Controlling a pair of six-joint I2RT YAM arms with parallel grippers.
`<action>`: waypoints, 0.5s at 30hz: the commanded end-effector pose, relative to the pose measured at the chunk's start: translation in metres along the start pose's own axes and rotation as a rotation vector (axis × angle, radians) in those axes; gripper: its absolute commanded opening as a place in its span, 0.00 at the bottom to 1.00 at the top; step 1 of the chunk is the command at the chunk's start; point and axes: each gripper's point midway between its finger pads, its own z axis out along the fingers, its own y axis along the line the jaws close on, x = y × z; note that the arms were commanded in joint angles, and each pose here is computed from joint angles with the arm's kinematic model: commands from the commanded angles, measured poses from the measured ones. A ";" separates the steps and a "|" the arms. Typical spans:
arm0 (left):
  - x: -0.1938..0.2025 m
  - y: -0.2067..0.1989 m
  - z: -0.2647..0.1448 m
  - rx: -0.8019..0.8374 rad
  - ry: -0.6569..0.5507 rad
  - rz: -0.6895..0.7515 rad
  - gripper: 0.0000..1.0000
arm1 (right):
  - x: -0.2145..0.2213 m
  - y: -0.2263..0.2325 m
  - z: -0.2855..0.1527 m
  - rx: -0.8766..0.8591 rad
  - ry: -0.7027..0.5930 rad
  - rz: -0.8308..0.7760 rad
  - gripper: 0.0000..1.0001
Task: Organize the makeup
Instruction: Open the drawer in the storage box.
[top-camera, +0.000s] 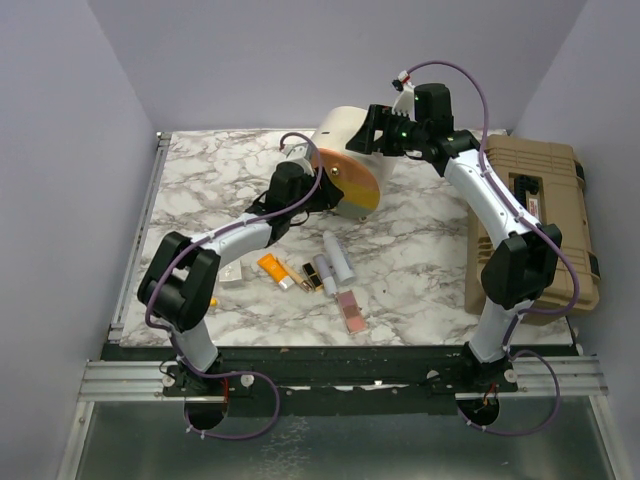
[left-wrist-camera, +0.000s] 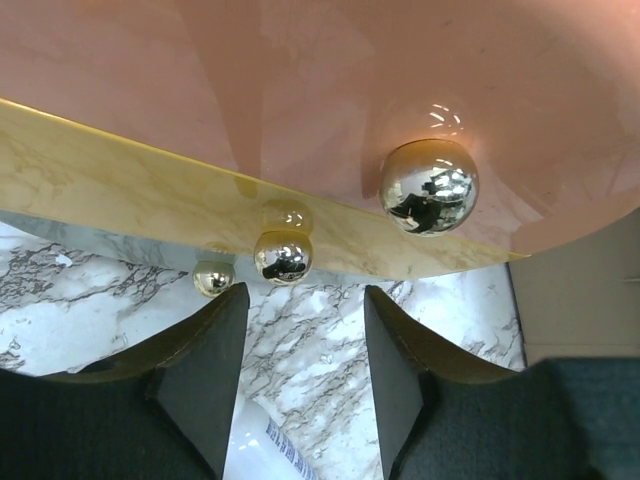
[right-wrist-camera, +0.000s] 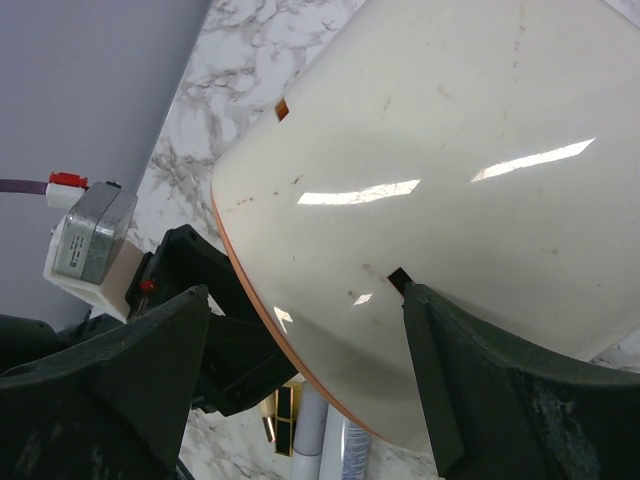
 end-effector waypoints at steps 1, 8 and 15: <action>-0.009 0.004 0.010 -0.017 -0.039 0.051 0.46 | 0.049 0.003 0.004 -0.008 0.166 0.104 0.84; -0.006 0.006 0.012 0.008 -0.082 0.041 0.36 | 0.048 0.005 0.003 -0.017 0.166 0.102 0.84; -0.018 0.002 0.013 0.019 -0.124 0.057 0.31 | 0.046 0.006 0.003 -0.016 0.162 0.100 0.84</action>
